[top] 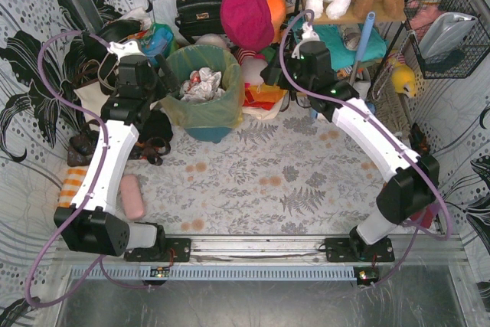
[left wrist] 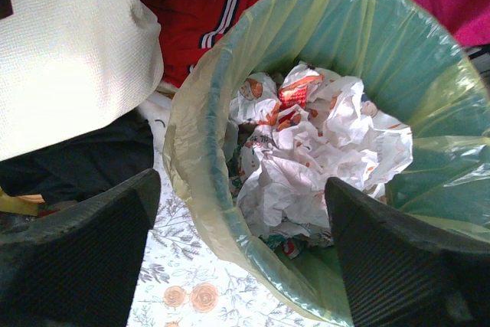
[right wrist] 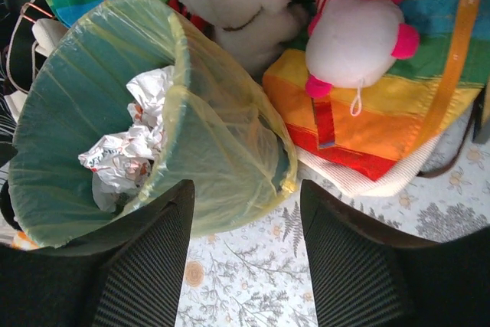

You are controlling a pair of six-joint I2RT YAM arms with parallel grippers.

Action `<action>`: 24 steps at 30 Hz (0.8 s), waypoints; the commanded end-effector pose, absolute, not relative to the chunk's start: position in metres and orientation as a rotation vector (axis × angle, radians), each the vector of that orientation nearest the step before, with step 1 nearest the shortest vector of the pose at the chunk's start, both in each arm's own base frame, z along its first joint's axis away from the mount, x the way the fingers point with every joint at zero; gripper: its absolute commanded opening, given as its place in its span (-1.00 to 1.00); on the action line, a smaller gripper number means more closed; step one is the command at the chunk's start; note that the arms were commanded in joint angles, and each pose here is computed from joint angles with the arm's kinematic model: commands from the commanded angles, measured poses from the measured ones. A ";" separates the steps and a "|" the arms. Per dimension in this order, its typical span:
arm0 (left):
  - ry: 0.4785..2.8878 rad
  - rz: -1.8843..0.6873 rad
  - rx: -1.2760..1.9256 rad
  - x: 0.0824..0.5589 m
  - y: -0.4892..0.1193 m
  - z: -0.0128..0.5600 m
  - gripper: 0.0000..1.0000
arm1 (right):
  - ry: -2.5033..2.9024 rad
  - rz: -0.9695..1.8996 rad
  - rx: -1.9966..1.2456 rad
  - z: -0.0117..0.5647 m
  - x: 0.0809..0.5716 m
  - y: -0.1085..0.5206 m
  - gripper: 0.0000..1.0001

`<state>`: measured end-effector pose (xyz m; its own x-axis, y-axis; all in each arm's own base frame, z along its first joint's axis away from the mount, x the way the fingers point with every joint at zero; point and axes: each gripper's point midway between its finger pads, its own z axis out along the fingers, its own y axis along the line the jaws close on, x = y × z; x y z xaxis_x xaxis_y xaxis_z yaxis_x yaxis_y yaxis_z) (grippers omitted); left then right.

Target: Tie the trash bag

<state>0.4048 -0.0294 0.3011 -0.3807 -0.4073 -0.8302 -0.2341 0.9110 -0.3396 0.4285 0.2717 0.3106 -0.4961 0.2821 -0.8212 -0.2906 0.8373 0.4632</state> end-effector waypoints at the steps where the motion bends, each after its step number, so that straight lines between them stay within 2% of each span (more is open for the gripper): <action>1: 1.955 -0.205 -0.415 0.413 -0.033 0.322 0.67 | 1.980 0.724 -0.019 0.315 0.439 0.297 0.12; 3: 1.960 -0.197 -0.408 0.417 -0.033 0.324 0.59 | 1.982 0.741 -0.032 0.315 0.443 0.309 0.12; 7: 1.978 -0.152 -0.397 0.424 -0.028 0.323 0.26 | 1.976 0.769 -0.054 0.316 0.452 0.332 0.07; 15: 1.985 -0.068 -0.440 0.429 -0.015 0.315 0.22 | 1.977 0.817 -0.073 0.317 0.462 0.368 -0.06; 24: 2.008 -0.070 -0.454 0.438 -0.010 0.301 0.17 | 1.984 0.796 -0.065 0.307 0.473 0.376 -0.17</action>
<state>0.4290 -0.0158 0.2942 -0.4252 -0.3513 -0.8342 -0.2846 0.9268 -0.2452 0.4686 0.3701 0.3026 -0.5435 0.2579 -0.7988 -0.3588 0.7890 0.4988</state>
